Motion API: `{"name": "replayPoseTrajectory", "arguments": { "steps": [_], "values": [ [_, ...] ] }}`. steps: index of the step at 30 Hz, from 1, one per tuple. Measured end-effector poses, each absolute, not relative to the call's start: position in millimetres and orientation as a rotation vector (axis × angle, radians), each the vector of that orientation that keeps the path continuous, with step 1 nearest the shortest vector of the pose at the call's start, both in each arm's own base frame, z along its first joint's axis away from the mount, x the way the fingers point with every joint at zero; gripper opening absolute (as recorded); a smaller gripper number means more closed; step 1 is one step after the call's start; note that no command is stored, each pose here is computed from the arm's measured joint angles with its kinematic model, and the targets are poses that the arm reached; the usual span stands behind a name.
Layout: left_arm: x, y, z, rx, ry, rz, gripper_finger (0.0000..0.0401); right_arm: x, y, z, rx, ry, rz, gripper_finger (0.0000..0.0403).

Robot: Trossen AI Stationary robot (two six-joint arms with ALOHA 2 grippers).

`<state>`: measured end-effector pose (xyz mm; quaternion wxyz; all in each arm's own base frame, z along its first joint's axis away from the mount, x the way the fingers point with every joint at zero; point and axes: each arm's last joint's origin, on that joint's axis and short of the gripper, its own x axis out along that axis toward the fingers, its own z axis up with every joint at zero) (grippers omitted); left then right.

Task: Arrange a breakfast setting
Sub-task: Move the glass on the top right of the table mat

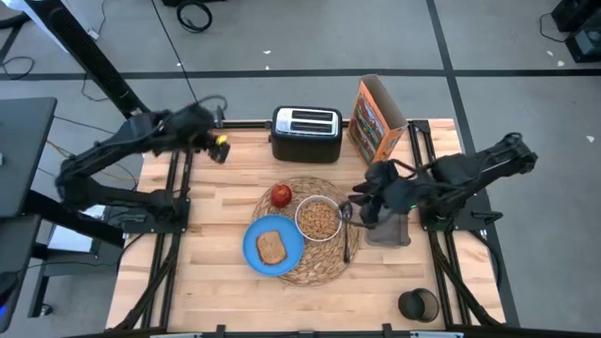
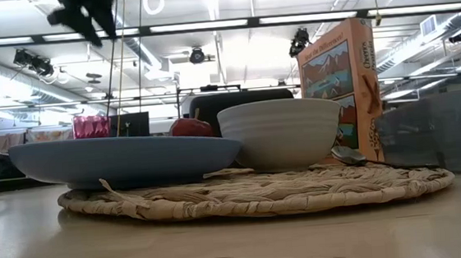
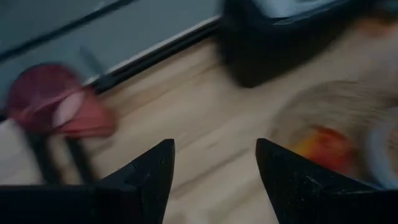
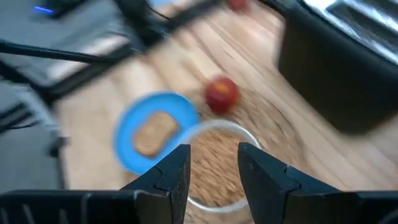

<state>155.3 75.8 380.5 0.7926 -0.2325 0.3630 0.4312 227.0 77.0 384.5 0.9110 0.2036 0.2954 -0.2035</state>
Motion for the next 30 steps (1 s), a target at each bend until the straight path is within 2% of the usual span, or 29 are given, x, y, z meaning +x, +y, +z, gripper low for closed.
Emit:
{"name": "replayPoseTrajectory", "arguments": {
  "steps": [10,14,22,26,30],
  "values": [
    [161.1,174.0,332.6,-0.593,1.07,1.163,0.0231,195.8,80.4,433.2,0.319,0.366,-0.048,0.0149],
    [152.8,203.7,315.8,-0.622,1.147,1.252,0.0231,187.0,79.1,439.4,0.31,0.347,0.023,0.0167],
    [143.4,245.6,282.3,-0.679,1.274,1.281,0.023,178.4,76.3,444.1,0.325,0.335,0.067,0.0196],
    [137.7,262.4,266.9,-0.715,1.312,1.301,0.0225,174.8,74.1,431.3,0.349,0.461,-0.001,0.0193],
    [137.7,269.1,259.0,-0.696,1.348,1.272,0.0191,176.8,72.9,401.7,0.283,0.716,-0.166,0.0193]
  ]
}}
